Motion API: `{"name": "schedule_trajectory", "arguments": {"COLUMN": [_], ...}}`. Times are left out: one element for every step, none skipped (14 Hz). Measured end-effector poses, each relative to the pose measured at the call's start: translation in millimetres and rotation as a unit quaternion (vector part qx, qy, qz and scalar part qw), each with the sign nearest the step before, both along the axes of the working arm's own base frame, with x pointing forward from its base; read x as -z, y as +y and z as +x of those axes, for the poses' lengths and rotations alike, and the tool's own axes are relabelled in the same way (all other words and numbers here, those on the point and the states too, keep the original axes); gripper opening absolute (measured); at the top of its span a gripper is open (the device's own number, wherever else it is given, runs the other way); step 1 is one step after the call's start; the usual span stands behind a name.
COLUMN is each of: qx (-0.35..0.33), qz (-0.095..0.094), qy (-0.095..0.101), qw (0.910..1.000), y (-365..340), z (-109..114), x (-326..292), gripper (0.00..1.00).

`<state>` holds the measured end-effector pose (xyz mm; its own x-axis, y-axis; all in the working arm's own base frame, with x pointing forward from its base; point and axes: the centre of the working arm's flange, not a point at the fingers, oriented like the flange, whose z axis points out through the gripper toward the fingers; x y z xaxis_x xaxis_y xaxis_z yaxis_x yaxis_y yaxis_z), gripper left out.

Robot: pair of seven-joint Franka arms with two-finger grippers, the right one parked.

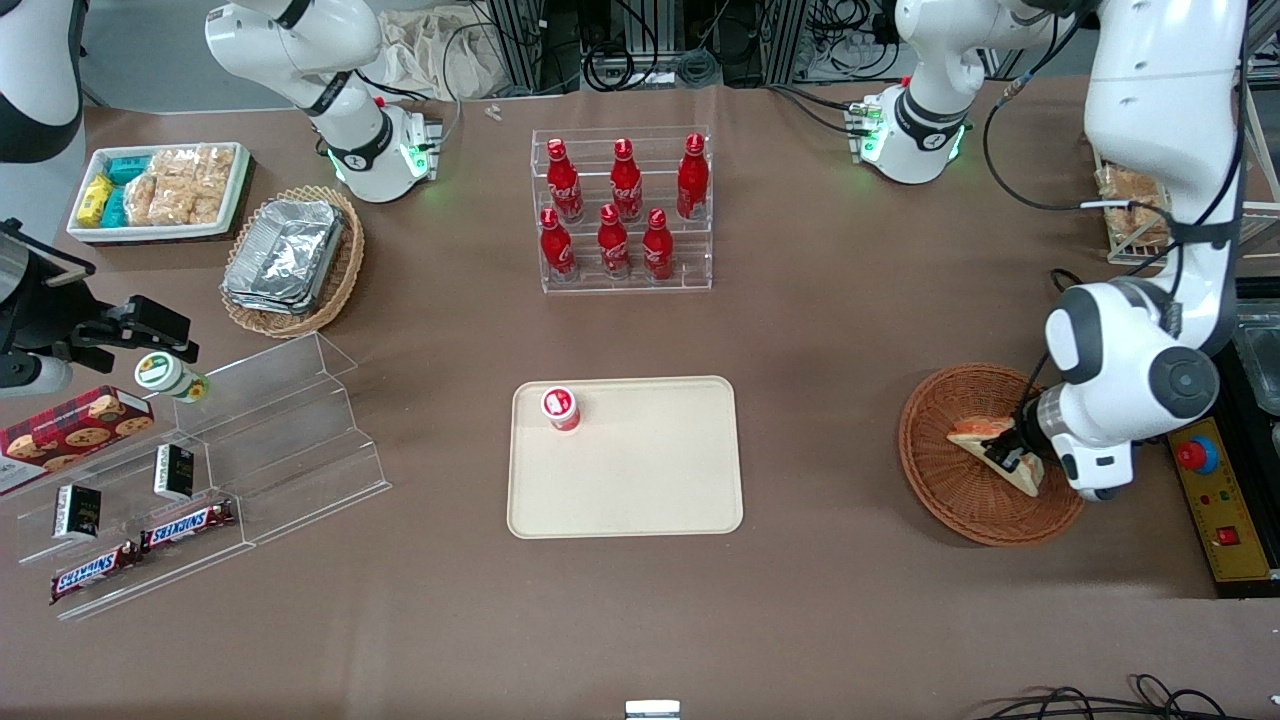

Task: Place sandwich from basket to tray
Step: 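Lift the sandwich out of the basket and carry it over the white tray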

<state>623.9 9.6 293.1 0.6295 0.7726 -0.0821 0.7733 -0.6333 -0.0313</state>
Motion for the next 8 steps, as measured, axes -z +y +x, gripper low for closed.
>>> {"name": "schedule_trajectory", "arguments": {"qx": [0.017, 0.047, 0.089, 0.133, 0.175, 0.211, 0.242, 0.269], "qz": [-0.005, -0.01, -0.018, -0.026, -0.034, -0.041, -0.045, -0.046], "qy": [0.004, 0.008, 0.012, 0.018, 0.025, 0.029, 0.026, 0.022], "qw": [0.9998, 0.9988, 0.9958, 0.9906, 0.9837, 0.9762, 0.969, 0.9617], "y": [-1.6, -4.4, -9.3, -16.7, -28.9, -48.3, -74.2, -103.4], "z": [-1.7, -5.2, -10.4, -16.3, -21.8, -25.0, -25.9, -26.9], "x": [-27.8, -57.5, -86.6, -111.8, -132.4, -148.0, -157.3, -161.5], "gripper": [0.35, 0.33, 0.27, 0.21, 0.21, 0.21, 0.21, 0.21]}}
